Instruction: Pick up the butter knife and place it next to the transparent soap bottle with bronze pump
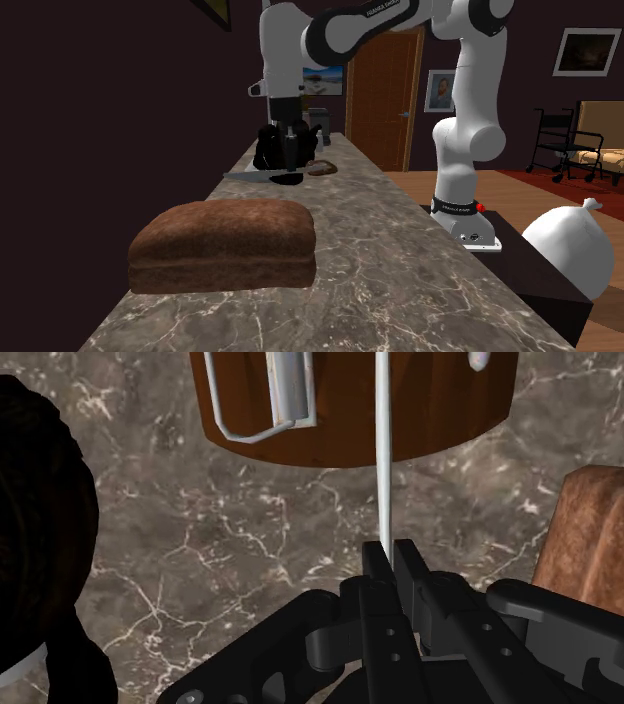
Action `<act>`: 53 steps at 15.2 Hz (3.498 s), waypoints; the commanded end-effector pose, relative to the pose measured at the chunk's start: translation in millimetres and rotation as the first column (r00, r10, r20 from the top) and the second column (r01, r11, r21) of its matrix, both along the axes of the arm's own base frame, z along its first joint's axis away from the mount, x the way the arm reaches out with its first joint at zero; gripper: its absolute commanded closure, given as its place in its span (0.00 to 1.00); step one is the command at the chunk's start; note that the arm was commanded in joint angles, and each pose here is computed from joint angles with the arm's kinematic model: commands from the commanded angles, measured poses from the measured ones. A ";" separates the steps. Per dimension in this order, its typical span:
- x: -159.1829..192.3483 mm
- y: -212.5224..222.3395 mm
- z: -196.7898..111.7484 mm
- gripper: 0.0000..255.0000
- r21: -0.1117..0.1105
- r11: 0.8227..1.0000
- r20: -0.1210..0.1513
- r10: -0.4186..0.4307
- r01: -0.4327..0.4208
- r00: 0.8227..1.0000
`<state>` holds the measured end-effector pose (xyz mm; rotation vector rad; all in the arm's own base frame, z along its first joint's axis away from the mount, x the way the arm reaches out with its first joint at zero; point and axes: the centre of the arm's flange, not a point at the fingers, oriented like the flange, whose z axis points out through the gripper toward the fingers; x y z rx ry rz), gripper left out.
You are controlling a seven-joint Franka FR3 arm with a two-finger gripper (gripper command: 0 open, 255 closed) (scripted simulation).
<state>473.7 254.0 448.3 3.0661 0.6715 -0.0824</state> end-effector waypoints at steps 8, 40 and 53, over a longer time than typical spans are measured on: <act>-0.6 -0.3 47.6 1.00 0.000 1.000 0.000 0.000 0.000 1.000; -0.6 -0.3 216.5 1.00 0.000 1.000 0.000 0.000 0.000 1.000; -1.6 -26.7 270.7 1.00 0.000 1.000 0.000 0.000 0.000 1.000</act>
